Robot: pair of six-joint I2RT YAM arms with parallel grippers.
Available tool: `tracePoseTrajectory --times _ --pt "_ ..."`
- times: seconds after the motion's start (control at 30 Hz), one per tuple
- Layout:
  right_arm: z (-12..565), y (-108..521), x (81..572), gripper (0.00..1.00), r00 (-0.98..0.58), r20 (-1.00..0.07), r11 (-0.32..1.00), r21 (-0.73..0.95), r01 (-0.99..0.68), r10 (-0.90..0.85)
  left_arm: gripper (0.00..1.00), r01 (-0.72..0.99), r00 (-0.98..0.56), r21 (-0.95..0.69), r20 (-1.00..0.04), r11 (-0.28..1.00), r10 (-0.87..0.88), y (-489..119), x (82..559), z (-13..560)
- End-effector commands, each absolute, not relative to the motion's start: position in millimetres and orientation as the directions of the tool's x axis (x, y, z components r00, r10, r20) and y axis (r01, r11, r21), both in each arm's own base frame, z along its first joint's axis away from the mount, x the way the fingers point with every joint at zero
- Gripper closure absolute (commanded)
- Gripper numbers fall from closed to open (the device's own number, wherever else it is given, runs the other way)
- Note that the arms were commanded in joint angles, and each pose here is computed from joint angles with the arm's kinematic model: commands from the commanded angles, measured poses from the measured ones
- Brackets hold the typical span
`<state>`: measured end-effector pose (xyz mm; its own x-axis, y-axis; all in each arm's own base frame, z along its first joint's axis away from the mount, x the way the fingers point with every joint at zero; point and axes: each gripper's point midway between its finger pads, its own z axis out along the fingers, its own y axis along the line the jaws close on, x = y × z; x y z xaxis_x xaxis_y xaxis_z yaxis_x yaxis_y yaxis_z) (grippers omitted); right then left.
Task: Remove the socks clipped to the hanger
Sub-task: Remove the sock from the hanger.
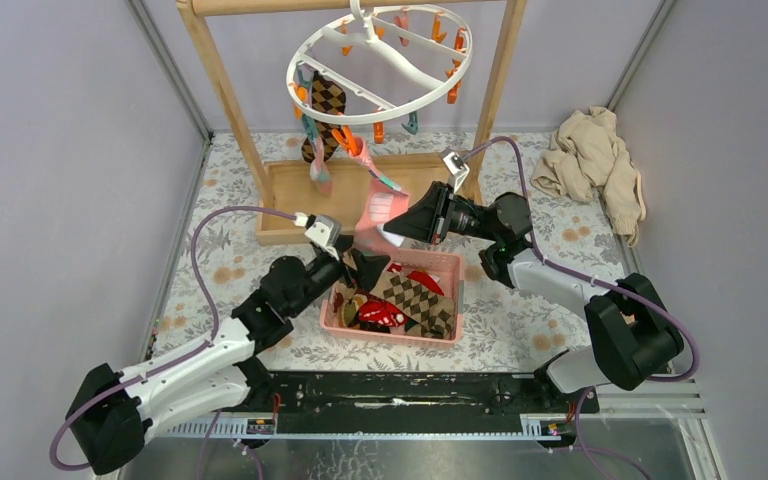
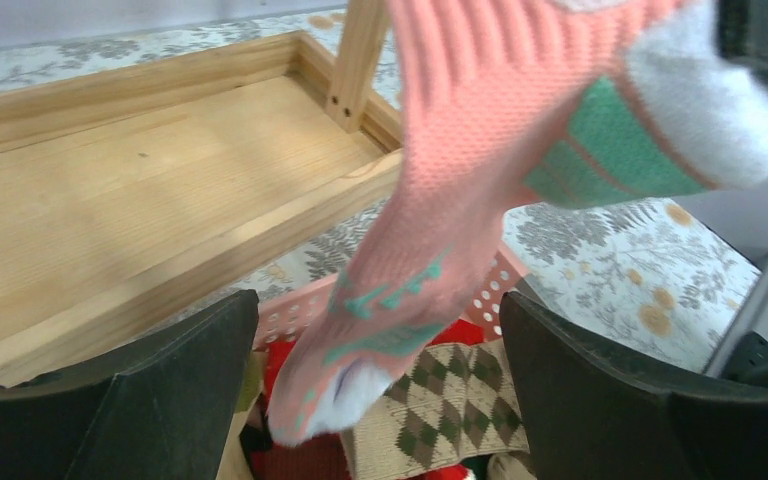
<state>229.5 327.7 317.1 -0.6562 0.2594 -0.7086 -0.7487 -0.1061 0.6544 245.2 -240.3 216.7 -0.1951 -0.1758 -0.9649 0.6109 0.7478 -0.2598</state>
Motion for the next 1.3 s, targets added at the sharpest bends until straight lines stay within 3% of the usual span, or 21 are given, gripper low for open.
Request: tracePoseTrajectory --times 0.0,0.2,0.37,0.5,0.57,0.73,0.83,0.93,1.0,1.27 --pt "339.7 320.8 217.6 0.99 -0.597 -0.749 -0.154 0.579 -0.801 0.286 0.07 0.719 -0.157 -0.258 -0.965 0.646 -0.211 -258.5 234.4 237.8" --pt "333.8 322.4 221.4 0.99 -0.607 -0.741 -0.149 0.591 -0.793 0.288 0.67 0.734 -0.226 -0.278 -0.96 0.62 -0.163 -269.9 233.6 225.6" --pt "328.0 323.6 224.0 0.99 -0.613 -0.737 -0.142 0.6 -0.787 0.285 0.92 0.709 -0.261 -0.297 -0.953 0.64 -0.153 -267.8 235.7 222.4" --pt "319.7 324.7 229.5 0.94 -0.618 -0.734 -0.109 0.615 -0.781 0.282 0.98 0.659 -0.293 -0.313 -0.944 0.684 -0.151 -257.2 237.0 224.3" --pt "312.7 325.7 236.3 0.82 -0.61 -0.741 -0.061 0.62 -0.782 0.279 0.98 0.622 -0.299 -0.324 -0.94 0.713 -0.166 -247.8 237.9 228.7" --pt "289.9 320.8 263.7 0.72 -0.57 -0.778 0.175 0.62 -0.765 0.266 0.99 0.558 -0.322 -0.323 -0.933 0.764 -0.159 -230.4 236.9 230.0" --pt "278.8 311.3 276.0 0.54 -0.539 -0.807 0.313 0.591 -0.744 0.243 0.99 0.523 -0.331 -0.334 -0.927 0.784 -0.174 -223.8 237.9 233.8" --pt "269.7 297.5 287.2 0.47 -0.516 -0.826 0.443 0.559 -0.701 0.228 0.99 0.495 -0.341 -0.344 -0.922 0.798 -0.186 -219.6 239.2 237.8" --pt "258.8 287.1 293.1 0.35 -0.518 -0.828 0.523 0.546 -0.654 0.216 0.99 0.482 -0.347 -0.347 -0.919 0.804 -0.189 -217.9 239.7 240.4" --pt "221.1 255.4 299.7 0.19 -0.519 -0.837 0.692 0.48 -0.54 0.175 0.98 0.462 -0.364 -0.349 -0.913 0.816 -0.185 -214.7 239.5 247.4"
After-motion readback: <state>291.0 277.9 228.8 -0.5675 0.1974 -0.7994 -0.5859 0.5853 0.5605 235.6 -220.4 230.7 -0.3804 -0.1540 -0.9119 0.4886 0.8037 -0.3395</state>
